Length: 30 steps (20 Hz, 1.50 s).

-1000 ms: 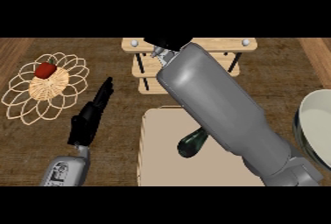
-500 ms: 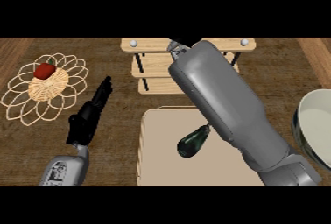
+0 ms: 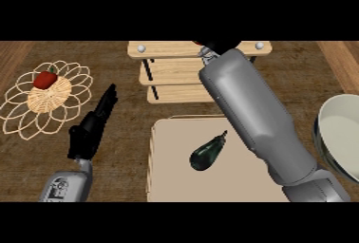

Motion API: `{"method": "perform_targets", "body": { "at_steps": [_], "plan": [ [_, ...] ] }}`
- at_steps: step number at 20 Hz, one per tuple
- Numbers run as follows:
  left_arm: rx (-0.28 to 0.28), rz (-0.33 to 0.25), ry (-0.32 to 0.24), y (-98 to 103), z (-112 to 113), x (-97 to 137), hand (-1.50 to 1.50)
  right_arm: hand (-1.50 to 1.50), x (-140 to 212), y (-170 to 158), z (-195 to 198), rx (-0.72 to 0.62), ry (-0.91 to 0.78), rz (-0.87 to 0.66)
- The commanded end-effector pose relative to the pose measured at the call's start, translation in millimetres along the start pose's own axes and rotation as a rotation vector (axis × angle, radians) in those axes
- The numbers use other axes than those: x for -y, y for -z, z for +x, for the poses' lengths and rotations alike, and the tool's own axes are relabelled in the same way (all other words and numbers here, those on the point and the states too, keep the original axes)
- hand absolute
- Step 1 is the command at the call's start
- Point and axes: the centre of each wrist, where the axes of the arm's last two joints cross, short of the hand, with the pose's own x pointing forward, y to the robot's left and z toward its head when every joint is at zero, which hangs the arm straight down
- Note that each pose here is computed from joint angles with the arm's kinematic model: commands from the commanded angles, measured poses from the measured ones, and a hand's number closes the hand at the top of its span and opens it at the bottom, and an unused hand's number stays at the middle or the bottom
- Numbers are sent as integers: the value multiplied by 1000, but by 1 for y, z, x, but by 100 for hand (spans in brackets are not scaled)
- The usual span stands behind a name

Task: Pick the tomato from the tray and place it in the tiered shelf

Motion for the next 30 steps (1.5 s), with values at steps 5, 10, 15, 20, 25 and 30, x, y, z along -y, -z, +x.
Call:
{"method": "perform_targets", "body": {
  "at_steps": [5,10,15,20,25,30],
  "plan": [
    [11,-3,11,2,0,-6,0,-150,24,-4,1,-157,197,-13],
    [2,-7,-16,8,14,7,0,-150,32,0,-6,-152,269,33],
    [1,5,13,3,1,-6,0,-150,53,9,-2,-185,369,-6],
    [3,-1,8,0,4,-16,0,-150,93,31,11,-255,562,-130],
    [-10,18,0,-12,-8,-18,0,-150,130,43,-18,-357,560,-225],
    [-15,45,1,-9,-5,-17,0,-150,173,49,-42,-500,492,-151]
  ]
}}
